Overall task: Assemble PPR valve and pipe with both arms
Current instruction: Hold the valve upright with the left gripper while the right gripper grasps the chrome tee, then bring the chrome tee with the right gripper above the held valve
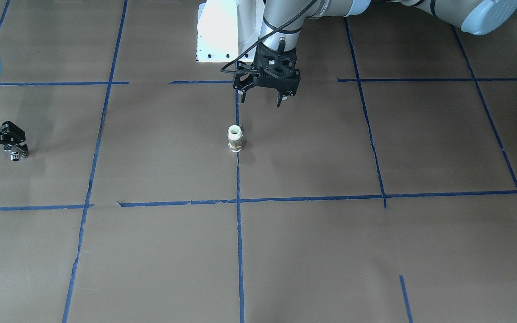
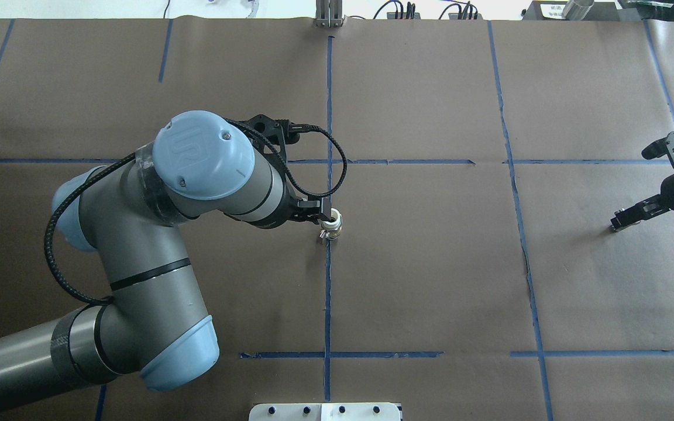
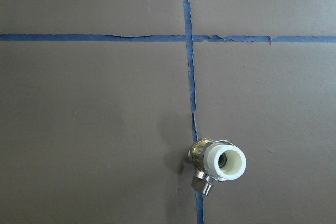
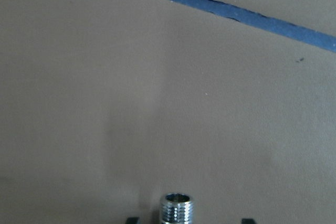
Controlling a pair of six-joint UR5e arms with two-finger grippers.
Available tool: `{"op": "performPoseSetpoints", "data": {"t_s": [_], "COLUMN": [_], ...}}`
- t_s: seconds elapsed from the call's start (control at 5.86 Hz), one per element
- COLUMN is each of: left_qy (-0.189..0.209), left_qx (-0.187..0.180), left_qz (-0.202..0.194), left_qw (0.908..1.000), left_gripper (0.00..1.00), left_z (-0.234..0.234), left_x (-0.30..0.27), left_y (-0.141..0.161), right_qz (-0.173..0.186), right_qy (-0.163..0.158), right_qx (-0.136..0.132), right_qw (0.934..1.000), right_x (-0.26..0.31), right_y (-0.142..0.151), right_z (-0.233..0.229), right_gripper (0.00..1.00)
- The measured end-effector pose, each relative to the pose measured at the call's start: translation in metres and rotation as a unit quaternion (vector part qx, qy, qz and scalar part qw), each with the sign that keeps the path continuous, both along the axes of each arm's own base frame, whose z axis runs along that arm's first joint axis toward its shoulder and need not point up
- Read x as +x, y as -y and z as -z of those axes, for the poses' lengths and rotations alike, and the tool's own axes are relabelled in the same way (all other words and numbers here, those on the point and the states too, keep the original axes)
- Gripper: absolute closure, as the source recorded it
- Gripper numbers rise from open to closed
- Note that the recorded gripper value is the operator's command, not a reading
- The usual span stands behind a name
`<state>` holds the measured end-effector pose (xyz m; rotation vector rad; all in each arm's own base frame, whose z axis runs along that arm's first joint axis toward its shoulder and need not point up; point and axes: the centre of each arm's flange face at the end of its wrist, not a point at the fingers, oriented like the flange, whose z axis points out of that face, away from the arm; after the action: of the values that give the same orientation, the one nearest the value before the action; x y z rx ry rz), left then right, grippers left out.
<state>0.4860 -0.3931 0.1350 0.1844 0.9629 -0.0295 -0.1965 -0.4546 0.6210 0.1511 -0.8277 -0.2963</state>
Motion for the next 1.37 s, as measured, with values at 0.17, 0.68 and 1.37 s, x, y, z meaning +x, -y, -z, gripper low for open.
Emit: {"op": "performPoseSetpoints", "data": {"t_s": [0.17,0.68,1.37], "left_qy": [0.001,-0.001,-0.002], "left_qx": [0.000,0.001,0.006], "left_qz": [0.000,-0.001,-0.002], "left_qw": [1.0000,1.0000,1.0000], "left_gripper": [0.08,0.08,0.04], "left_z": [-0.005,-0.007,-0.047], "left_x": [-0.004,-0.009,-0.041], "left_y": [-0.002,-0.005,-0.021], "right_qz": [0.000,-0.018,-0.130], "right_qy": [0.002,0.038,0.180], "right_qx": [0.002,-0.005,-0.179], "right_qw": [1.0000,0.9991,0.9584], "right_x": [-0.001,-0.012,-0.178], "right_y": [0.000,0.000,0.004], "right_z": [0.003,0.055,0.336], "right_gripper": [1.00,1.00,1.00]}}
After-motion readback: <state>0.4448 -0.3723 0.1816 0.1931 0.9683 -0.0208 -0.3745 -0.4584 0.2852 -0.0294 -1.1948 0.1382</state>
